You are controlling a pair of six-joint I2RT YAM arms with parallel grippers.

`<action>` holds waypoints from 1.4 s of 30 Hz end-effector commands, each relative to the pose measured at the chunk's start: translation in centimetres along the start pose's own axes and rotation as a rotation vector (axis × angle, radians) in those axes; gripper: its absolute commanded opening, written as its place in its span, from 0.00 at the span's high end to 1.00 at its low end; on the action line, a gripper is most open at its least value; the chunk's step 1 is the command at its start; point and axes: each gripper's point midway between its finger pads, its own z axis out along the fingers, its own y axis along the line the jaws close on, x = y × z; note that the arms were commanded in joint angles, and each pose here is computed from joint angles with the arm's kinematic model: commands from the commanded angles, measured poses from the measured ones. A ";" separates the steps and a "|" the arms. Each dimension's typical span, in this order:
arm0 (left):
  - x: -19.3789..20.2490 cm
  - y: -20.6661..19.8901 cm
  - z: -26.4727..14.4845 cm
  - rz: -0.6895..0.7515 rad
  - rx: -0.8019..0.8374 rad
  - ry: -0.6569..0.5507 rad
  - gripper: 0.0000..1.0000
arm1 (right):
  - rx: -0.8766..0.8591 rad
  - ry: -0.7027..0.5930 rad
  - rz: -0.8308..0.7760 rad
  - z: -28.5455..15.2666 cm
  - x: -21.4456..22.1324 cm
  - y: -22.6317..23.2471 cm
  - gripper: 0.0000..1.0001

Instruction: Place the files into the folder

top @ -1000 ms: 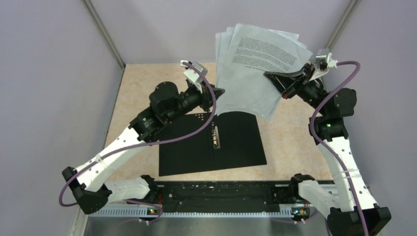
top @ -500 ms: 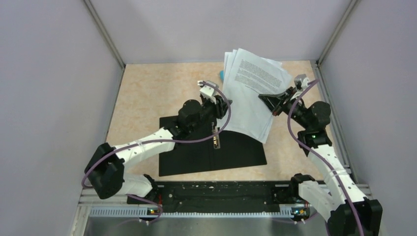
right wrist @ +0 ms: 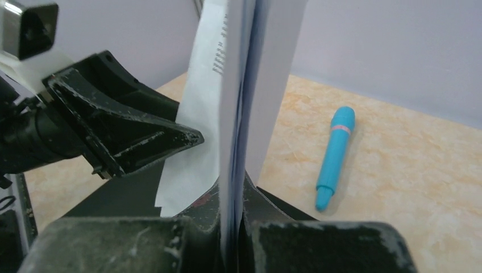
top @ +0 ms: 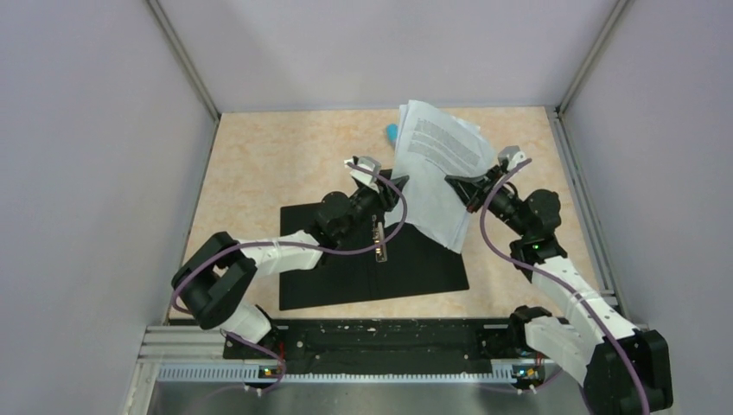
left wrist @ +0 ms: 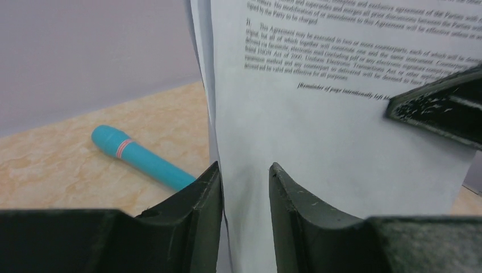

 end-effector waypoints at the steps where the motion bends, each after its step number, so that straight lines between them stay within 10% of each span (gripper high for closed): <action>1: -2.0 -1.0 0.4 0.028 0.083 -0.118 0.60 | 0.047 -0.024 -0.117 0.6 0.2 -0.6 1.00; 14: -0.7 0.6 -0.5 0.069 0.083 -0.154 0.57 | -0.026 -0.018 -0.206 1.7 -0.4 2.5 1.00; 25: -8.0 1.3 -4.1 0.102 0.182 -0.191 0.35 | -0.180 -0.030 -0.285 1.5 -9.7 8.4 1.00; 42: -15.5 -1.6 -5.8 0.199 0.472 -0.151 0.29 | -0.338 -0.074 -0.322 -0.6 -15.8 13.1 1.00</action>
